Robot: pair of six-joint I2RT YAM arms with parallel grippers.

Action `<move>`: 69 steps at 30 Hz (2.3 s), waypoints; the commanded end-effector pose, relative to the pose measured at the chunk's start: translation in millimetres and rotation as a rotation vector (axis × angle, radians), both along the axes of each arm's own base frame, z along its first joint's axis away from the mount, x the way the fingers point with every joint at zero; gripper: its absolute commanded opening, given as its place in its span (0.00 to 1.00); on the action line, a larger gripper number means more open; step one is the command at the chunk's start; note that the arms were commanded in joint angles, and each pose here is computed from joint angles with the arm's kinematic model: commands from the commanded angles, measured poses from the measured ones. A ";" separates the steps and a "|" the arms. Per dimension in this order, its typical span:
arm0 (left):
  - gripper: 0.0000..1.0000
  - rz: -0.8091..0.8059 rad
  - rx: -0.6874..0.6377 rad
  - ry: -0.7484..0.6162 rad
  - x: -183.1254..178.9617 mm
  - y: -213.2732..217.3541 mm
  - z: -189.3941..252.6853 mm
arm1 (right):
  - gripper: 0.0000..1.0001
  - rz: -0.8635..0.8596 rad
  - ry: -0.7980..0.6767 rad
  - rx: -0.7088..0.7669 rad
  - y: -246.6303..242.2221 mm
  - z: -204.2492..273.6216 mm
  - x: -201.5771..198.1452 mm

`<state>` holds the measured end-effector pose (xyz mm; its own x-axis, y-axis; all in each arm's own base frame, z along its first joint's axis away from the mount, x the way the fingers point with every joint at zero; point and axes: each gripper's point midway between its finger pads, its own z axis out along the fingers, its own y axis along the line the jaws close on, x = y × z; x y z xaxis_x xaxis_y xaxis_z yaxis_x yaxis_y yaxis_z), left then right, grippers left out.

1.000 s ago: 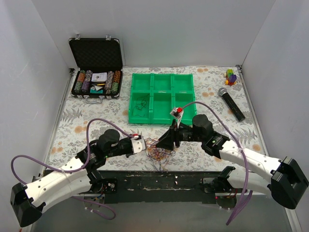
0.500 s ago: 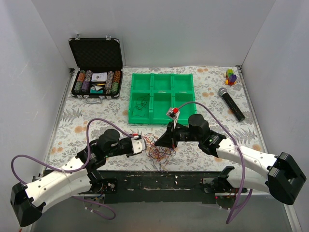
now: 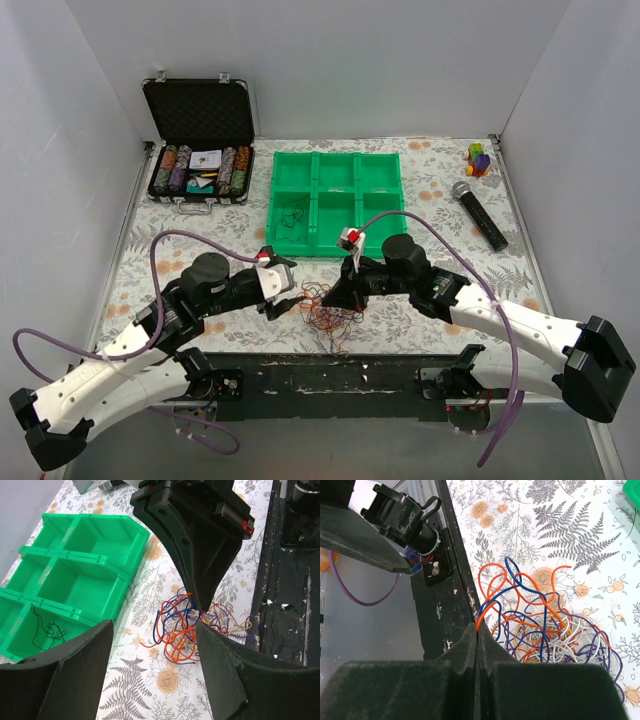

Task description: Untangle the cables

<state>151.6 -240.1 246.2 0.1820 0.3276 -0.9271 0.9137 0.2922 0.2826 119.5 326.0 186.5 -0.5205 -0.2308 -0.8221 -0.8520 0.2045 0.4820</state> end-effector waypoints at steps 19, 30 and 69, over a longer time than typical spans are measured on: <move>0.00 -0.146 0.128 0.030 1.0 -18.0 -46.6 | 0.01 0.031 -0.140 -0.030 5.8 28.4 -10.6; 0.00 -0.048 0.073 -0.062 18.5 -13.0 -21.3 | 0.19 0.013 -0.142 -0.052 3.5 23.3 -7.7; 0.00 0.237 -0.125 -0.420 52.9 26.2 220.0 | 0.74 -0.215 0.013 -0.215 -14.3 -124.4 12.9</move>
<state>205.3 -222.1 442.8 0.4547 0.2955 -0.8402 0.6661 0.5134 0.5411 125.8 303.8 57.8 -0.5881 -0.3318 -0.7376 -0.7789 0.4781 0.4059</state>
